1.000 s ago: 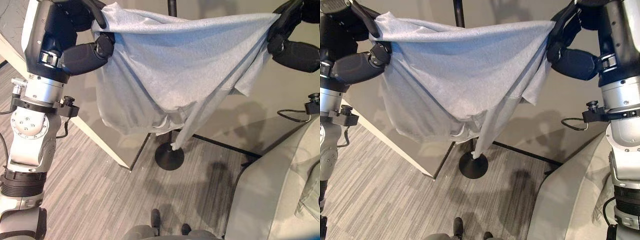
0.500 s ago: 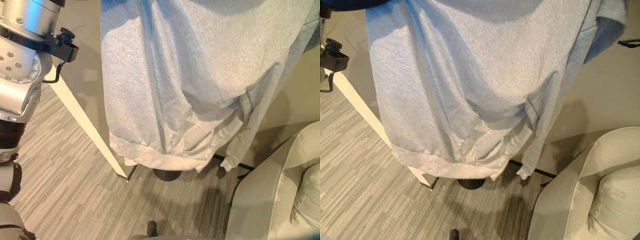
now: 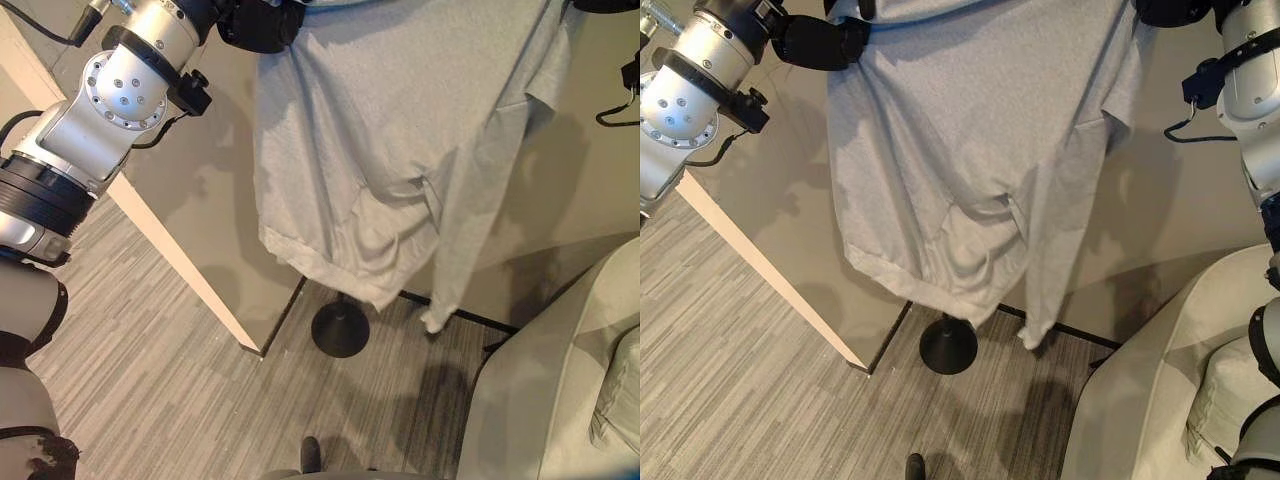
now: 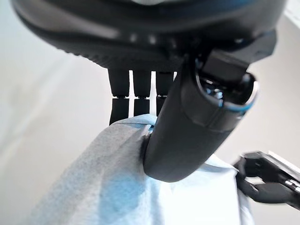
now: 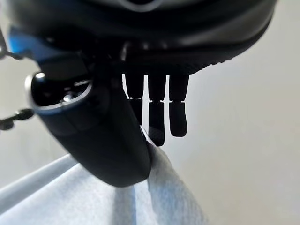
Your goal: Hang the clothes on the sofa on the clothes rack.
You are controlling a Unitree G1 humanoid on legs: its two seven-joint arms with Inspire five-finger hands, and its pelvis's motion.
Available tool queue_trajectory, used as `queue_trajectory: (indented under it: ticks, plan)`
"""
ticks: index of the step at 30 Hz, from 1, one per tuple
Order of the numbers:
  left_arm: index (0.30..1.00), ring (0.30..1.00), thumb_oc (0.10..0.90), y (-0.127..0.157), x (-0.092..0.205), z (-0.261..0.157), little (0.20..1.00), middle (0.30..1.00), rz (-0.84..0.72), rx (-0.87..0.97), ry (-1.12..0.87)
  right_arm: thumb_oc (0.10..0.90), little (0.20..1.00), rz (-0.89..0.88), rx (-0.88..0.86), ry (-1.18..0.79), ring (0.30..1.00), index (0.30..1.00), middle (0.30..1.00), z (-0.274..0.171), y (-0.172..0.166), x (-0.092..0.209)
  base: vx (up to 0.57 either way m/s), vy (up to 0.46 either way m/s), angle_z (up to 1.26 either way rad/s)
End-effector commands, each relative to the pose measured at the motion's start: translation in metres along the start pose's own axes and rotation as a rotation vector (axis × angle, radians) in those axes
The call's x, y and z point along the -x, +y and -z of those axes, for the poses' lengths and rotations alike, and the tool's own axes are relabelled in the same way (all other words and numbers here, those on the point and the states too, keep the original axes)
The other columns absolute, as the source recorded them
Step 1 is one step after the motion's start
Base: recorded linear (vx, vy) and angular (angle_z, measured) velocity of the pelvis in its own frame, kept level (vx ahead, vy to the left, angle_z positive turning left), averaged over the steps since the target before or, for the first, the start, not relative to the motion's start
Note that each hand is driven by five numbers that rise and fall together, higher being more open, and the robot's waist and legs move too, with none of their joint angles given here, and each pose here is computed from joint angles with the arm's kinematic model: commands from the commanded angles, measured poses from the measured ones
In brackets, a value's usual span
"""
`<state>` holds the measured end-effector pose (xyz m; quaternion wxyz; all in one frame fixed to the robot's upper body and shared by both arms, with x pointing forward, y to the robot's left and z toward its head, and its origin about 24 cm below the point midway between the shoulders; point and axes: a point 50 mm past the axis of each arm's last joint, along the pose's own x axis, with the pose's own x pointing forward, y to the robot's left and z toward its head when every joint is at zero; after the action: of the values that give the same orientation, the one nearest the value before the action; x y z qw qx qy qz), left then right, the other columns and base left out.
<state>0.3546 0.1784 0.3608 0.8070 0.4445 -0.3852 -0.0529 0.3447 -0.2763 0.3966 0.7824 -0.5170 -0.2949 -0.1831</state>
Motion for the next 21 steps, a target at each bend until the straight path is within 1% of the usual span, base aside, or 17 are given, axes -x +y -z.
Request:
queue_trajectory:
  ticks: [1, 3, 6, 9, 10, 13, 14, 15, 21]
  plan:
    - [0.3, 0.3, 0.4, 0.084, -0.011, -0.01, 0.3, 0.3, -0.366, -0.045, 0.021, 0.4, 0.3, 0.303, -0.089, -0.085, 0.3, 0.3, 0.3, -0.038, -0.083, -0.021, 0.03, -0.016, -0.02]
    - [0.3, 0.3, 0.4, 0.092, -0.013, -0.007, 0.3, 0.3, -0.393, -0.058, 0.057, 0.4, 0.3, 0.314, -0.102, -0.084, 0.3, 0.3, 0.3, -0.046, -0.087, -0.027, 0.05, -0.021, 0.0]
    - [0.3, 0.3, 0.4, 0.094, -0.014, 0.0, 0.3, 0.3, -0.393, -0.082, 0.099, 0.4, 0.3, 0.3, -0.07, -0.06, 0.3, 0.3, 0.3, -0.044, -0.084, -0.03, 0.02, -0.005, 0.0]
    - [0.3, 0.3, 0.4, 0.091, -0.017, 0.004, 0.3, 0.3, -0.385, -0.101, 0.134, 0.4, 0.3, 0.299, -0.068, -0.03, 0.3, 0.3, 0.3, -0.043, -0.083, -0.033, 0.0, 0.0, 0.0]
    - [0.3, 0.3, 0.4, 0.086, -0.019, 0.008, 0.3, 0.3, -0.365, -0.118, 0.163, 0.4, 0.3, 0.271, -0.047, -0.006, 0.3, 0.3, 0.3, -0.041, -0.075, -0.035, 0.0, 0.0, 0.0]
    - [0.3, 0.3, 0.4, 0.079, -0.019, 0.013, 0.3, 0.3, -0.357, -0.105, 0.182, 0.4, 0.3, 0.245, -0.031, 0.01, 0.3, 0.3, 0.3, -0.039, -0.068, -0.036, -0.01, 0.001, -0.02]
    - [0.3, 0.3, 0.4, 0.069, -0.018, 0.019, 0.3, 0.3, -0.338, -0.087, 0.201, 0.4, 0.3, 0.174, -0.002, 0.038, 0.3, 0.3, 0.3, -0.032, -0.048, -0.035, 0.0, 0.0, 0.0]
    - [0.3, 0.3, 0.4, 0.068, -0.018, 0.019, 0.3, 0.3, -0.337, -0.087, 0.202, 0.4, 0.3, 0.173, -0.002, 0.039, 0.3, 0.3, 0.3, -0.031, -0.047, -0.035, 0.0, 0.0, 0.0]
    - [0.3, 0.3, 0.4, 0.044, -0.011, 0.037, 0.3, 0.3, -0.292, -0.048, 0.268, 0.4, 0.3, 0.01, 0.044, 0.061, 0.3, 0.3, 0.3, -0.018, 0.01, -0.026, -0.03, 0.003, -0.04]
